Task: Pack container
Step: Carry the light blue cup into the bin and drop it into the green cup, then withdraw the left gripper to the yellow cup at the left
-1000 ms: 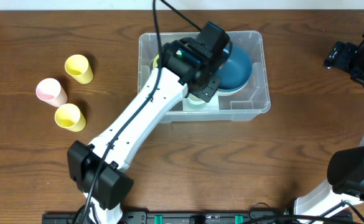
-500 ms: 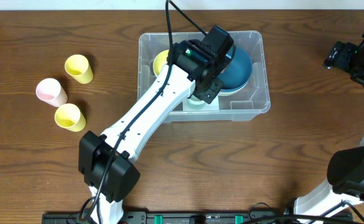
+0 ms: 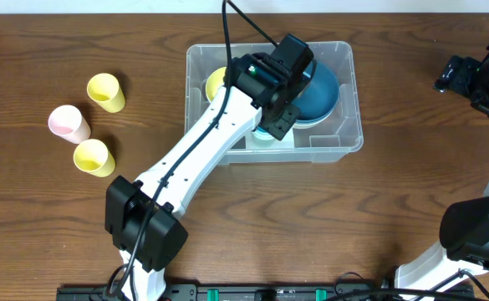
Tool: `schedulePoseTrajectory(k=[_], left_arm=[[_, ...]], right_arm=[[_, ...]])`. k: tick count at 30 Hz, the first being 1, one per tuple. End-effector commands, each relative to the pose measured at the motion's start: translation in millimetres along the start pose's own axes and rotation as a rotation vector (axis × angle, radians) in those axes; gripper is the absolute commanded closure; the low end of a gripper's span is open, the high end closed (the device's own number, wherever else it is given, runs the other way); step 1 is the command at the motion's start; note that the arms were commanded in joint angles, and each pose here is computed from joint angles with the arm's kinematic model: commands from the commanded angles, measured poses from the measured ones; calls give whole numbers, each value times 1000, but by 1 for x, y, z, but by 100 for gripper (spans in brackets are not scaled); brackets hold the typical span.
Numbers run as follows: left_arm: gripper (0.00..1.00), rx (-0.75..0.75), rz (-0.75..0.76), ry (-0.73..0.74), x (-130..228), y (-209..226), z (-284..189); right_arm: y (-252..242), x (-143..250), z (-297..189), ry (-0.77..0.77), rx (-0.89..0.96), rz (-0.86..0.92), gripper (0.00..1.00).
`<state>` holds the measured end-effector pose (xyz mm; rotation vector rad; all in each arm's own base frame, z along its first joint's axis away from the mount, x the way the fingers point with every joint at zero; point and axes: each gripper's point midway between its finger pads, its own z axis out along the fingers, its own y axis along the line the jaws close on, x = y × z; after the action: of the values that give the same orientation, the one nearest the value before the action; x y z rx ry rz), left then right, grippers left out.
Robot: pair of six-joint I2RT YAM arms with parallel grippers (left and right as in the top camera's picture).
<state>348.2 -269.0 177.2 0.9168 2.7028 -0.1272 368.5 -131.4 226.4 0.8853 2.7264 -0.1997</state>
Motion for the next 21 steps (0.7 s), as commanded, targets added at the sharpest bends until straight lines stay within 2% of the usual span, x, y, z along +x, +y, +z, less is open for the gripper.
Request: schedulePoseTrajectory(k=[1, 6, 12, 15, 21], left_arm=[[42, -21, -73, -44, -5, 19, -23], [39, -49, -161, -112, 6, 54, -74], [35, -111, -355, -178, 36, 114, -125], [34, -141, -457, -141, 58, 144, -129], [32, -170, -711, 7, 107, 193, -107]], right_arm=[[-2, 0, 1, 4, 2, 18, 1], [-2, 0, 1, 4, 2, 18, 1], [-2, 0, 1, 4, 2, 18, 1], [-2, 0, 1, 4, 2, 18, 1], [-2, 0, 1, 4, 2, 18, 1]])
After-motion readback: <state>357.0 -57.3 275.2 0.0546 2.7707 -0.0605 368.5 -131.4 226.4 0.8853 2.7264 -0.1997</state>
